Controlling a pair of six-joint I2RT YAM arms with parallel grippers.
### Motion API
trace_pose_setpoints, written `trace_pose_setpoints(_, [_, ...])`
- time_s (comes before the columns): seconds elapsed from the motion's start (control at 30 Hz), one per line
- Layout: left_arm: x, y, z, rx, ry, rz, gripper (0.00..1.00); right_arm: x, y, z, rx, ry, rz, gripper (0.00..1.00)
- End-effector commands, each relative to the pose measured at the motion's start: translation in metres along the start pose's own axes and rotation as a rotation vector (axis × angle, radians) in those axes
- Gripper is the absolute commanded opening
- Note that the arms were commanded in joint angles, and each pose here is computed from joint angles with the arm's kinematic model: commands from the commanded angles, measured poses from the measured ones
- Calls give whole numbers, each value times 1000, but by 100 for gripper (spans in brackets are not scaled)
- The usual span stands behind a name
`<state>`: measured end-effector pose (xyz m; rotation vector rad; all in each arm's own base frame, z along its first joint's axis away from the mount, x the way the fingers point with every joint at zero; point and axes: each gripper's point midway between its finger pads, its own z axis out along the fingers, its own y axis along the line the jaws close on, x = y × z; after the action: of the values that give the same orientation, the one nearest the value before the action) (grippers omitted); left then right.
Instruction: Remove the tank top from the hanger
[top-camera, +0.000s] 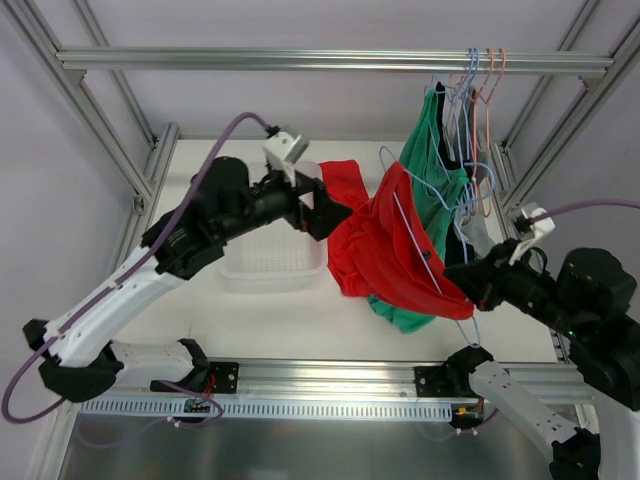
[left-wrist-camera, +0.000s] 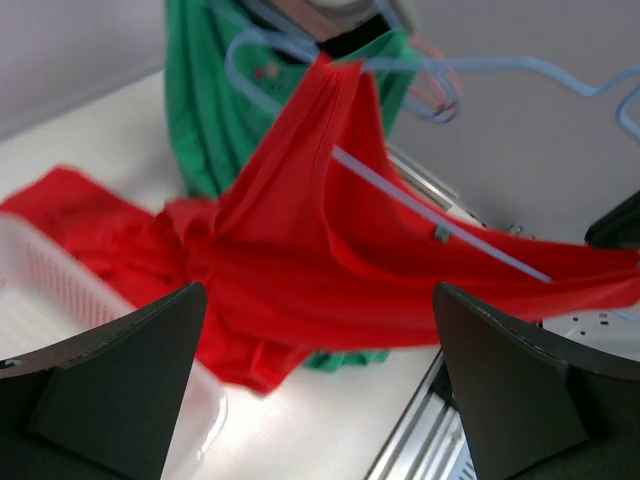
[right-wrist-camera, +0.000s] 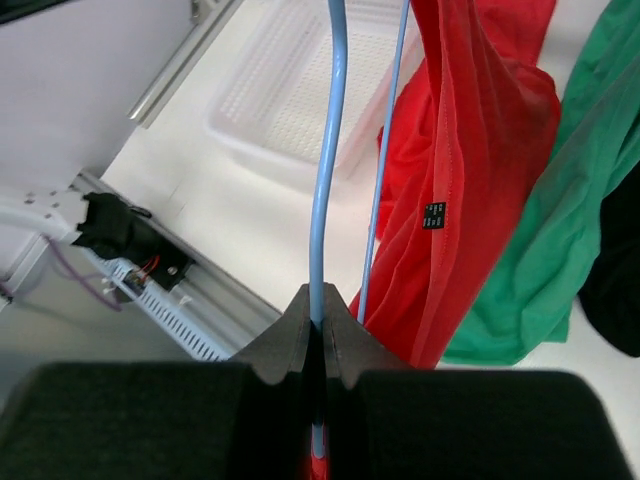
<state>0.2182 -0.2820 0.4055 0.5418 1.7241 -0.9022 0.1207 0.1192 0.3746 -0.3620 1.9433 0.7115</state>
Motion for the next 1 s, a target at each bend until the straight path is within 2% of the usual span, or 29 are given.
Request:
trace_pose_setpoints(0.0, [-46, -24, 25, 13, -115, 206, 99, 8, 28, -38, -124, -19, 32, 0])
trace_pose_setpoints(0.07, [-55, -35, 36, 48, -122, 239, 98, 4, 35, -56, -145, -43, 26, 0])
trace_pose_setpoints(0.23, [-39, -79, 70, 229, -78, 280, 91, 1, 47, -69, -191, -31, 20, 0])
trace_pose_setpoints(0.43, [-26, -81, 93, 229, -54, 274, 81, -10, 62, -83, -251, -64, 9, 0])
trace_pose_setpoints(0.57, [-24, -91, 100, 279, -55, 262, 66, -14, 64, -84, -258, -70, 8, 0])
trace_pose_setpoints(0.6, [-25, -91, 100, 280, -59, 259, 55, -14, 64, -84, -258, -69, 8, 0])
trace_pose_setpoints(0.67, [-26, -91, 103, 276, -63, 252, 44, -15, 64, -84, -259, -73, 7, 0])
trace_pose_setpoints(0.7, [-27, -89, 105, 260, -68, 250, 27, -15, 64, -84, -258, -74, 4, 0])
trace_pose_setpoints(0.8, [-28, -78, 106, 203, -78, 241, 3, -12, 61, -83, -243, -75, 3, 0])
trace_pose_setpoints(0.83, [-31, -73, 106, 166, -88, 233, 0, -10, 58, -83, -229, -72, 0, 0])
trace_pose_setpoints(0.97, [-45, -60, 86, 66, -140, 207, 0, 8, 38, -90, -138, -38, -50, 0])
